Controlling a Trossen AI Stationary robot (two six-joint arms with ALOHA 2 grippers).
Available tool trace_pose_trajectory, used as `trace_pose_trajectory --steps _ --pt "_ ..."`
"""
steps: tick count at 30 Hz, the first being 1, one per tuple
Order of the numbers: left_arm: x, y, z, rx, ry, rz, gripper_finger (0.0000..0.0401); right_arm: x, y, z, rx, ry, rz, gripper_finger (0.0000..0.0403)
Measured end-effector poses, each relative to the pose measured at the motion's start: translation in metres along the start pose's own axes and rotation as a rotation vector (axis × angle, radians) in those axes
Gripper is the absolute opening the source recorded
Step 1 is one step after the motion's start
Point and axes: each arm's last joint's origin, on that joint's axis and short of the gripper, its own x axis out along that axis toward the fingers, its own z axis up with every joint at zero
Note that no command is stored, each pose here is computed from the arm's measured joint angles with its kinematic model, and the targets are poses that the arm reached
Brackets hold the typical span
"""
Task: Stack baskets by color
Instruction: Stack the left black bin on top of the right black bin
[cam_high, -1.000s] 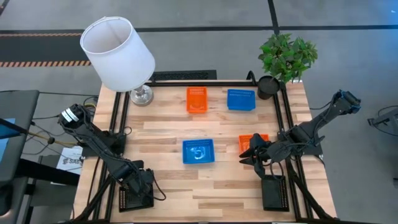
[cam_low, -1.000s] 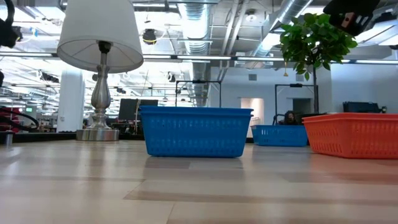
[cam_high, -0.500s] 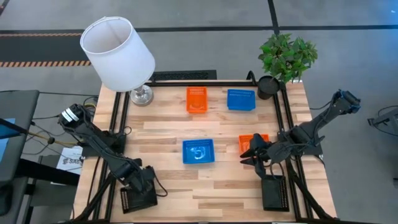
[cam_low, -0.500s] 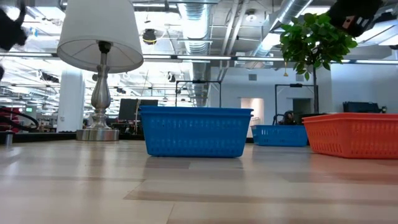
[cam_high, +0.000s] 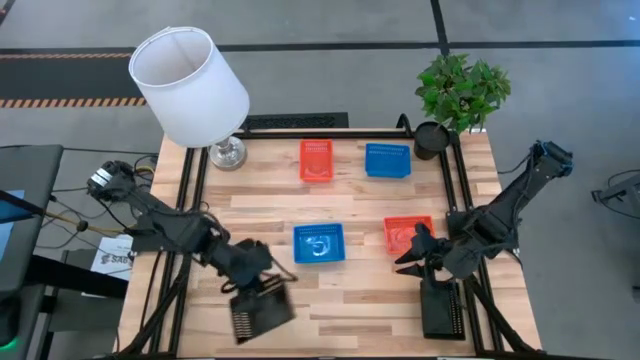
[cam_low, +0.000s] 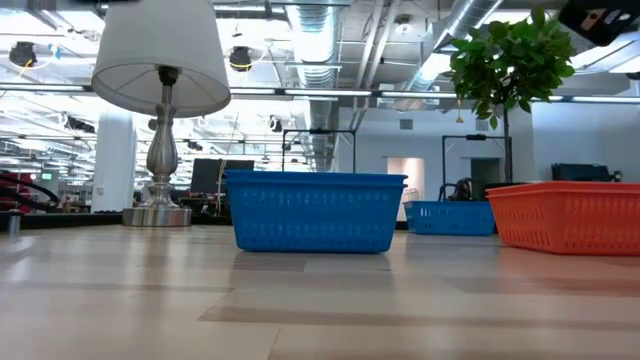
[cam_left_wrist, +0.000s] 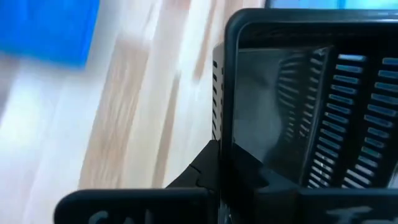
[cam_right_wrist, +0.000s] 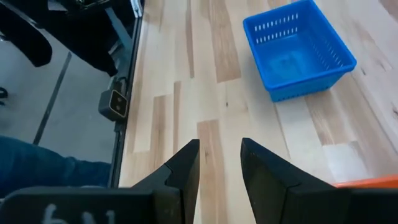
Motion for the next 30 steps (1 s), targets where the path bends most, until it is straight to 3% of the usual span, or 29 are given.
trace_pose_trajectory --steps 6,11,16,23,30 --pt "0.007 -0.016 0.049 0.106 -0.180 -0.032 0.0000 -0.005 0.007 -0.007 0.043 0.002 0.023 0.0136" --pt "0.048 -0.020 0.084 0.225 -0.235 -0.037 0.0000 -0.022 0.006 -0.008 0.095 -0.085 0.000 0.0136" --pt "0.087 -0.021 0.118 0.322 -0.356 -0.136 0.0000 -0.043 0.007 -0.012 0.158 -0.109 0.064 0.0136" --pt "0.124 -0.004 0.146 0.257 -0.455 -0.169 0.0000 -0.054 0.018 -0.024 0.245 -0.058 0.158 0.0136" --pt "0.126 0.011 0.149 0.208 -0.424 -0.092 0.0000 -0.048 0.022 -0.028 0.251 -0.039 0.142 0.0136"
